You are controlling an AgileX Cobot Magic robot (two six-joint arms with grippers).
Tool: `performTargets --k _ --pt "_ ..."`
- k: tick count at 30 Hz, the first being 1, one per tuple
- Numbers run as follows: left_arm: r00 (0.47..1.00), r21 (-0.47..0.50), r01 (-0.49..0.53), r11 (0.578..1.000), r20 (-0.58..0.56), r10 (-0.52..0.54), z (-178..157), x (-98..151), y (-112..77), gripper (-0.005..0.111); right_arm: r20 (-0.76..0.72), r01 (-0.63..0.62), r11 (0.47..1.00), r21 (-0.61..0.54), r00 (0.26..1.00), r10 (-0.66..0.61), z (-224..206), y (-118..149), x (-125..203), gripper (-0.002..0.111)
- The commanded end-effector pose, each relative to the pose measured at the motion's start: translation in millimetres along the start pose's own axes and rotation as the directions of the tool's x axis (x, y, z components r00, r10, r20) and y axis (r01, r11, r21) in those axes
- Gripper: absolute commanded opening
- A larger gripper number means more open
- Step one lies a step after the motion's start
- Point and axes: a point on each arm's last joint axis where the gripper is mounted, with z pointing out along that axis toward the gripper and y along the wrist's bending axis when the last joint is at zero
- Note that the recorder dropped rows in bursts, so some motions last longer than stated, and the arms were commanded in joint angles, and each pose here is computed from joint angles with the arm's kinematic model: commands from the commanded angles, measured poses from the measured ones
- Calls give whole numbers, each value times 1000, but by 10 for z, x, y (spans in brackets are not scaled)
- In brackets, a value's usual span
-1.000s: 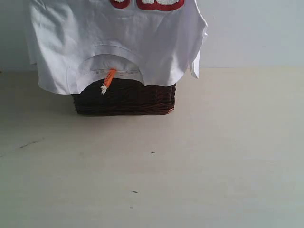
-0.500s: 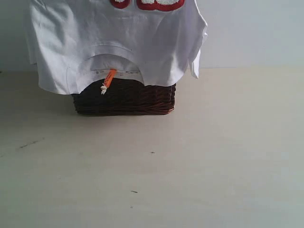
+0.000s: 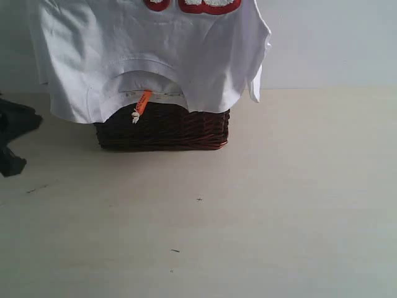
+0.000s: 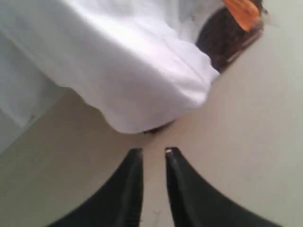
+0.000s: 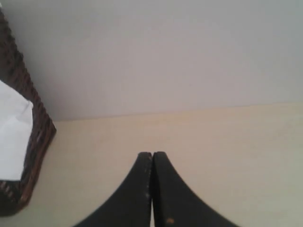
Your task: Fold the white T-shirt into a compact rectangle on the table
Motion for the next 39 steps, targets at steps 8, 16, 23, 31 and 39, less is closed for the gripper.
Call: performTargets --k 8,16,23,31,39 --pt "931 206 -329 922 -90 353 465 44 -480 66 -149 185 981 -58 970 -192 194 284 -48 0" --pt "740 37 -619 784 -308 598 617 -117 -791 66 -145 179 982 -66 972 -187 192 302 -50 0" --pt "798 -46 -560 827 -297 524 818 -362 -827 66 -144 174 982 -69 973 -182 192 305 -50 0" --pt "802 -125 -560 819 -328 499 940 -491 -730 62 -140 174 982 -71 973 -182 193 307 -54 0" --pt "793 -246 -593 767 -345 503 817 -714 -781 57 -139 173 982 -71 973 -182 193 308 -54 0"
